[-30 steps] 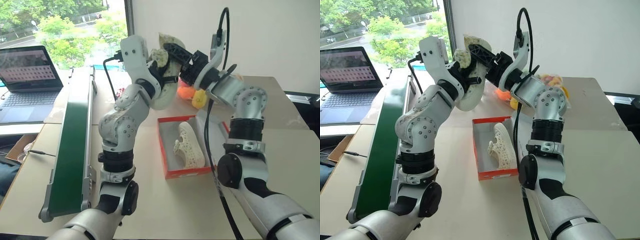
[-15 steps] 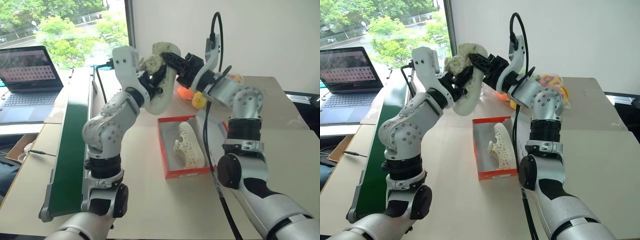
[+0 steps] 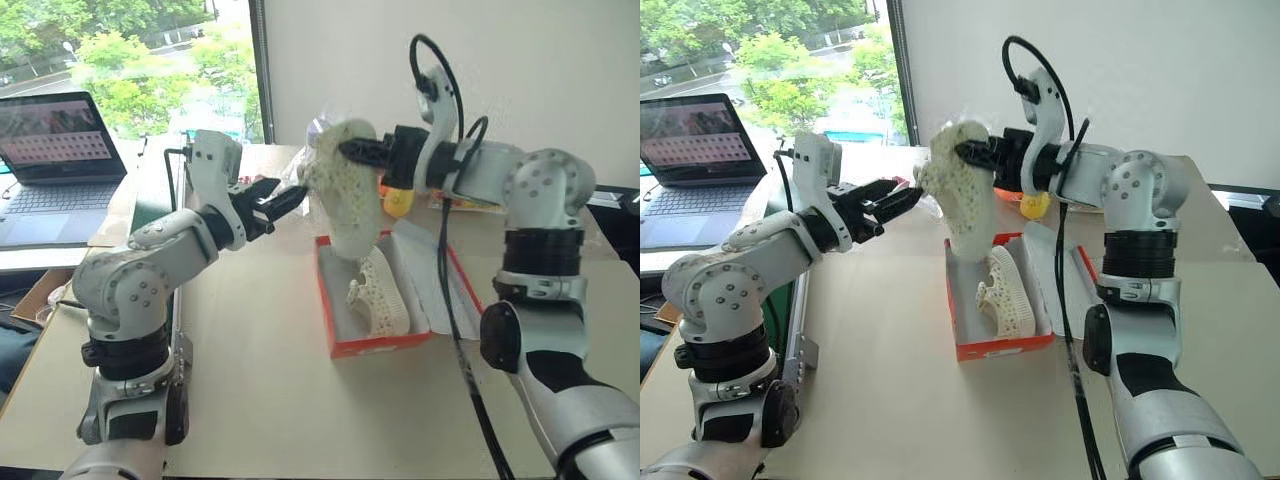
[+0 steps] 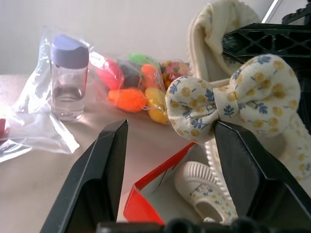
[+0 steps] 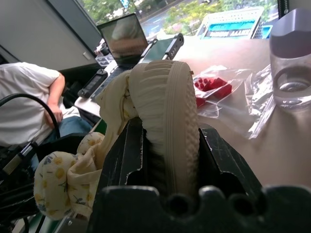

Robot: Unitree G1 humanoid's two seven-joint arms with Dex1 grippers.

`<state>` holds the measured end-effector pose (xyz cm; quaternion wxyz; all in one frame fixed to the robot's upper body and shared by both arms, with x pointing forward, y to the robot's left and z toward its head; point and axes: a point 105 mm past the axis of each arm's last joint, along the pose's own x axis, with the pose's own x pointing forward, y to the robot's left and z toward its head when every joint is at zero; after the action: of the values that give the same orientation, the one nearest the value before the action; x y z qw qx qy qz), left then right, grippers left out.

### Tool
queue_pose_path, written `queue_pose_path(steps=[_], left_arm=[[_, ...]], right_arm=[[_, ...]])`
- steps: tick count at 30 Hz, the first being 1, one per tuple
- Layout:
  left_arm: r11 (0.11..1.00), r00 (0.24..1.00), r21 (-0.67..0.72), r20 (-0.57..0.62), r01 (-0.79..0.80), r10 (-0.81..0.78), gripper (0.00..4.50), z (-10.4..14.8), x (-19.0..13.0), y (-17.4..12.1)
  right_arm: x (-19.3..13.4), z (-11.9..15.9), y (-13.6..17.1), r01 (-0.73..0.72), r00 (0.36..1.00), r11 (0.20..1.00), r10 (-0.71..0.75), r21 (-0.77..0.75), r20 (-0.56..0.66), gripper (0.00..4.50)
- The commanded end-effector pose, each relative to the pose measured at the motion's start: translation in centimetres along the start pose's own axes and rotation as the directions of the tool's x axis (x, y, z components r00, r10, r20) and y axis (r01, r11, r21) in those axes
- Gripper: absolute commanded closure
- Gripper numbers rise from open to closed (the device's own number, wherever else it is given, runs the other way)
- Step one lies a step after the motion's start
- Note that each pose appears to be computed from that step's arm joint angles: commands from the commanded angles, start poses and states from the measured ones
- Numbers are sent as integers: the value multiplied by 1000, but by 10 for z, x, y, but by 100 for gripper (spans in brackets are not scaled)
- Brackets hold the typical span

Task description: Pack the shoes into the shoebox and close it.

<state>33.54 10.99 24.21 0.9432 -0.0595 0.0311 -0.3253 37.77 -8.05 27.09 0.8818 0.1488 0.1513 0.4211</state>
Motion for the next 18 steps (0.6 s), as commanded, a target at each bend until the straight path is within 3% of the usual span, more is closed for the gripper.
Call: queue_pose_path(steps=[1,7,11,18], left_arm=[[999,997,50,77,17,-21,154,18,-1,-9],[997,996,68,85,-24,18,154,22,-2,0],[997,995,67,92,-47,41,154,24,-2,4],[993,990,74,113,-95,86,154,29,-3,11]], right_arm=[[-6,-15,13,-80,995,997,80,-7,-52,358],[-9,-43,-4,-110,992,982,119,156,-51,358],[-11,-67,-32,-59,997,959,71,276,-32,358],[-6,-80,-43,-14,998,964,29,265,-55,358]])
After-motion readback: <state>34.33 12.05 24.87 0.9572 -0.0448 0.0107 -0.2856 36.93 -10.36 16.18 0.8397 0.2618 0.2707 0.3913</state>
